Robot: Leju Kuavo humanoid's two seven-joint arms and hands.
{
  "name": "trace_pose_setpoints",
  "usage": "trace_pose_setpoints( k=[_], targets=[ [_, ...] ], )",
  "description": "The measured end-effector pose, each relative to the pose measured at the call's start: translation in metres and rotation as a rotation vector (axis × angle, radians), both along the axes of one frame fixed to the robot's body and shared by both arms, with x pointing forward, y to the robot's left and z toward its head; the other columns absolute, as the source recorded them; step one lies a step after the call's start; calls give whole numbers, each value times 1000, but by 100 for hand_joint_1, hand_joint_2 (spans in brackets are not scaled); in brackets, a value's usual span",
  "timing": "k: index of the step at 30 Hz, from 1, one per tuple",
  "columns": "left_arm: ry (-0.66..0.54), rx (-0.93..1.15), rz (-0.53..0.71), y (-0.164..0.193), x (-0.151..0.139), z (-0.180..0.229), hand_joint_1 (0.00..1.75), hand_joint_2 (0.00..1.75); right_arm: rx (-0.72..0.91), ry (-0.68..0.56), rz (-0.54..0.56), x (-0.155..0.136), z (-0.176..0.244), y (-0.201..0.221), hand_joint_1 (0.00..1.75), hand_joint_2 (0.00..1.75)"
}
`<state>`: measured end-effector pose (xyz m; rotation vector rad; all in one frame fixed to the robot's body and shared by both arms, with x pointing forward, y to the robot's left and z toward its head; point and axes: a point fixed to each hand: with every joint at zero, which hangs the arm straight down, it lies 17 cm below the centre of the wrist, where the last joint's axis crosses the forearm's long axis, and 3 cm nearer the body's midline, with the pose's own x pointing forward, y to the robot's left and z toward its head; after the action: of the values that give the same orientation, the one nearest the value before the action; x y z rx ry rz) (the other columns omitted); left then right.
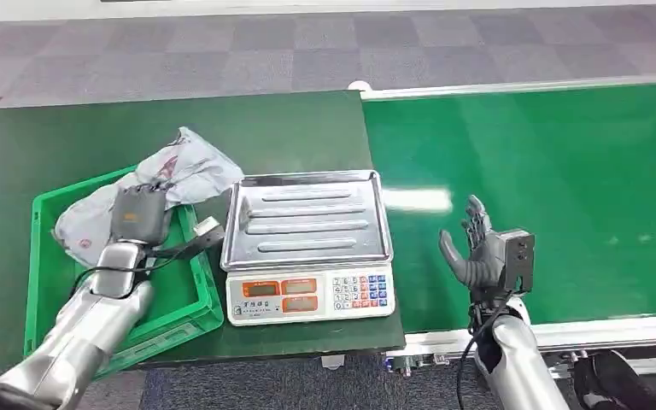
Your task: Moved the parcel from conveyor to table for the left to box.
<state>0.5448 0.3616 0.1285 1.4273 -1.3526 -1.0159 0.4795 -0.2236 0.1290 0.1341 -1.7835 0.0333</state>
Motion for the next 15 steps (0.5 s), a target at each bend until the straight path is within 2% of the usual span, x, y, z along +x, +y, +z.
trace_pose_setpoints(
  k=[6, 7, 9, 15],
  targets=[
    [-53, -68, 120, 66, -41, 2, 175, 175, 2, 2, -16, -3, 1, -9, 0, 175],
    [-61, -78, 131, 72, -47, 3, 3, 175, 2, 2, -16, -3, 1, -10, 0, 175],
    [-71, -90, 141, 78, -57, 3, 0, 175, 2, 2, -16, -4, 0, -10, 0, 175],
    [-107, -156, 89, 63, -65, 11, 0, 175, -7, -4, -25, -9, -3, -17, 0, 175]
  ],
)
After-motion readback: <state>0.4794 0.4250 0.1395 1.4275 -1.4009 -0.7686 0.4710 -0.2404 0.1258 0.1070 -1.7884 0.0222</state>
